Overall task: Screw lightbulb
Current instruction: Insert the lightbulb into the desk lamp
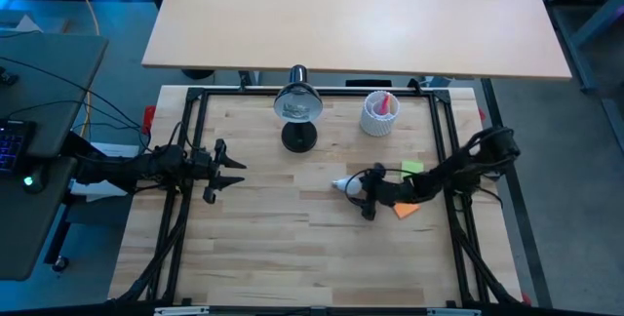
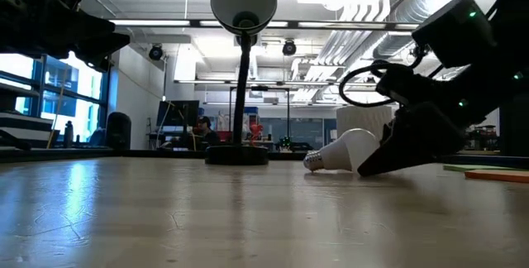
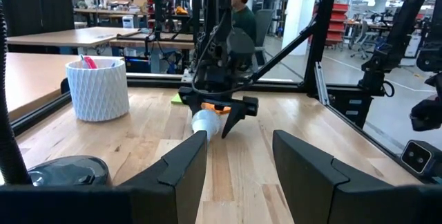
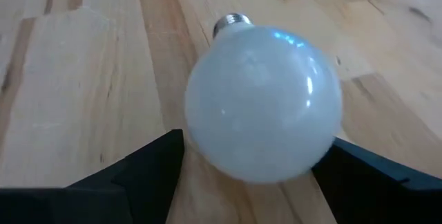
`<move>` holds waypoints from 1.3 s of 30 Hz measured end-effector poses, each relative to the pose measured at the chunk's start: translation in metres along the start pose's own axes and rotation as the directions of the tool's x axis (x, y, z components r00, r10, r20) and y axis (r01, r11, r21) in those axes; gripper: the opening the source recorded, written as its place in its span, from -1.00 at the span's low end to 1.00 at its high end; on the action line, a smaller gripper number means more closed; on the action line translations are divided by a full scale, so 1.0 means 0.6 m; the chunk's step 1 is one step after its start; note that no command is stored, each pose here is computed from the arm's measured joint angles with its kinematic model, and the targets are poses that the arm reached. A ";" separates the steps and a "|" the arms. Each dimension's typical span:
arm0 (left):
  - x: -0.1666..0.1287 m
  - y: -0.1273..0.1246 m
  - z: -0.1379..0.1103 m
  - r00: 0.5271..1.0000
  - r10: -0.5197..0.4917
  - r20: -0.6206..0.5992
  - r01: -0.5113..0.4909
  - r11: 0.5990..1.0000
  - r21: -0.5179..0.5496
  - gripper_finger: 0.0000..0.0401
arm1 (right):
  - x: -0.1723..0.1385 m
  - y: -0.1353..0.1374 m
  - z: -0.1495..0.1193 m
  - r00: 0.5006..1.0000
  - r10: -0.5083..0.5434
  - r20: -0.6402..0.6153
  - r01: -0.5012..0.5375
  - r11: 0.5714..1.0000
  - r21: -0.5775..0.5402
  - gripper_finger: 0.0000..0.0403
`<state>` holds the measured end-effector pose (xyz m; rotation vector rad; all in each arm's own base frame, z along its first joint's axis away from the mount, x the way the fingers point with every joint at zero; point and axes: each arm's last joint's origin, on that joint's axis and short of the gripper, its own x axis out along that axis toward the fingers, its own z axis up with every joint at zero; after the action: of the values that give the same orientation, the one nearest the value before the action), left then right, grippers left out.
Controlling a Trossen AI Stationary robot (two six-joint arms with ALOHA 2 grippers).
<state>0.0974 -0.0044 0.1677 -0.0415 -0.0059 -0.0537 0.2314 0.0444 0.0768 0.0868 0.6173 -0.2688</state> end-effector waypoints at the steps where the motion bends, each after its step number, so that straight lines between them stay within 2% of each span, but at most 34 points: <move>1: 0.000 0.000 0.000 1.000 0.000 0.000 0.000 1.000 0.000 -0.20 | 0.001 0.000 0.002 1.000 0.017 0.008 -0.017 1.000 -0.017 0.51; 4: 0.000 0.000 0.000 1.000 0.000 0.000 0.000 1.000 0.000 -0.20 | 0.001 0.003 0.007 0.998 0.057 0.030 -0.056 0.998 -0.038 0.51; 11: 0.000 0.000 0.000 1.000 0.000 0.000 0.000 1.000 0.000 -0.20 | -0.001 0.008 0.022 0.989 0.080 0.123 -0.089 0.994 0.071 0.51; 22: 0.000 0.000 0.000 1.000 0.000 0.000 0.000 1.000 0.000 -0.20 | 0.004 0.011 0.027 0.978 0.083 0.191 -0.103 0.990 0.098 0.51; 30: 0.000 0.000 0.000 1.000 0.000 0.000 0.000 1.000 0.000 -0.20 | 0.022 0.014 0.009 0.976 0.085 0.201 -0.112 0.985 0.127 0.51; 39: 0.000 0.000 0.000 1.000 0.000 0.000 0.000 1.000 0.000 -0.20 | 0.036 0.024 0.018 0.973 0.088 0.213 -0.117 0.985 0.125 0.51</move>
<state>0.0974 -0.0044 0.1677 -0.0415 -0.0060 -0.0535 0.2584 0.0515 0.0728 0.2196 0.3855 -0.2164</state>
